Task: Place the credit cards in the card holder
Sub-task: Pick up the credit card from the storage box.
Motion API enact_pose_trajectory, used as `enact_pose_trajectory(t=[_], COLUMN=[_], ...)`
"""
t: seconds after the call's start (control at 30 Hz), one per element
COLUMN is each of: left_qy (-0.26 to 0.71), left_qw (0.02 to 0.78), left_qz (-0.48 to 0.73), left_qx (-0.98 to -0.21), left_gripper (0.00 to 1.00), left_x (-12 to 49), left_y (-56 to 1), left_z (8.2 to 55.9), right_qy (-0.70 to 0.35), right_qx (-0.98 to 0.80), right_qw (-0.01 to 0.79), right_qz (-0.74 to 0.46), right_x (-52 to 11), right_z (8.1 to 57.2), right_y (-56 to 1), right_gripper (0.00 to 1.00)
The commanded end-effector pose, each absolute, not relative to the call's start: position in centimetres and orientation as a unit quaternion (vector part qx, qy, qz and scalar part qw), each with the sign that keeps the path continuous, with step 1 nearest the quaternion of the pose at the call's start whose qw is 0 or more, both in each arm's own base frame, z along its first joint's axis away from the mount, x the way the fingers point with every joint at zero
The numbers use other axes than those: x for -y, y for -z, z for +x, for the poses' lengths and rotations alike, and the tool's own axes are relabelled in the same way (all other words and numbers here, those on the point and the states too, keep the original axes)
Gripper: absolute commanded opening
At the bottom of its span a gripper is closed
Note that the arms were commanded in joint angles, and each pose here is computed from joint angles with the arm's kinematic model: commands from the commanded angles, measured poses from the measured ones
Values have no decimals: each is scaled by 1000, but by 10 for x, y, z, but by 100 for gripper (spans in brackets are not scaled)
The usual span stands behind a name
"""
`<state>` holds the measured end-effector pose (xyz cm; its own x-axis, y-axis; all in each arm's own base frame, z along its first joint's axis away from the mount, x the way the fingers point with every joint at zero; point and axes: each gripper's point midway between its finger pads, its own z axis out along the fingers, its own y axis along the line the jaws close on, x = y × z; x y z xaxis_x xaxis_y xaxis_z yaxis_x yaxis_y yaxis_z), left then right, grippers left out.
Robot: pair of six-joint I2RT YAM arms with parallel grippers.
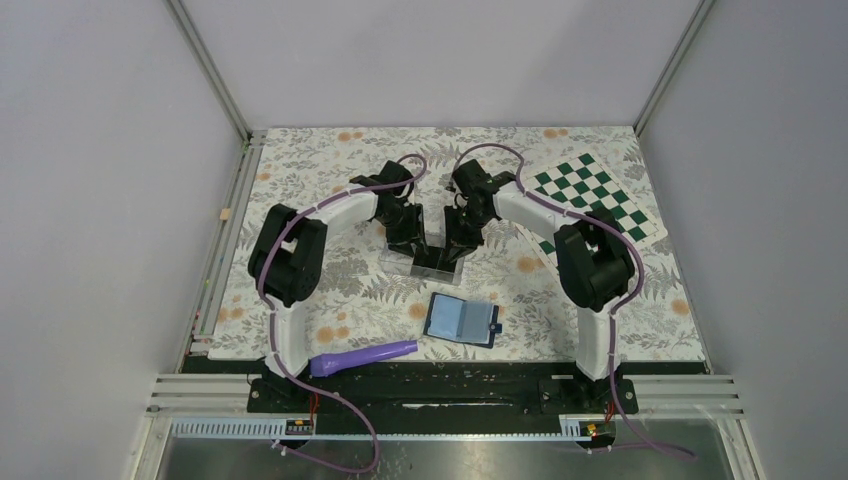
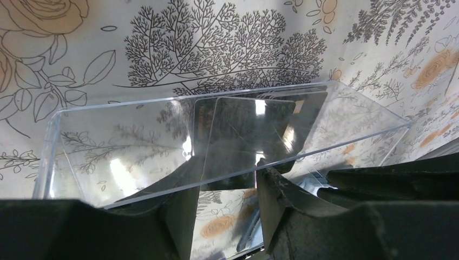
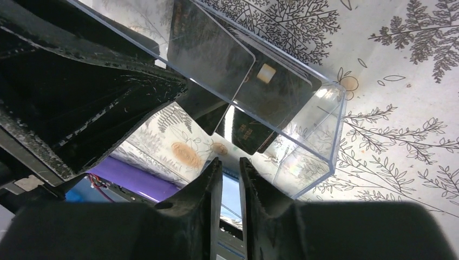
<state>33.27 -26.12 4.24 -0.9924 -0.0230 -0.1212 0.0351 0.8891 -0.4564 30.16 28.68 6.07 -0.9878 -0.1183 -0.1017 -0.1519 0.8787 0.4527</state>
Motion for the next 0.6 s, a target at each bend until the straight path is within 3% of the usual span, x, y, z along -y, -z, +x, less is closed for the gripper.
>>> enact_pose_trajectory(t=[0.0, 0.33, 0.57], left_qy=[238, 290, 251], left_qw=[76, 55, 79], left_qz=[2, -8, 8], left_qx=[-968, -955, -965], left_gripper=[42, 41, 41], left_x=[264, 284, 286], left_y=[-48, -38, -39], left_z=[345, 337, 334], right_qy=[-220, -259, -256], right_qx=[-972, -959, -955], right_qw=[51, 101, 148], right_qz=[-64, -62, -31], right_x=[-287, -286, -260], right_z=[306, 300, 299], right_y=[-60, -102, -123], right_gripper=[27, 51, 67])
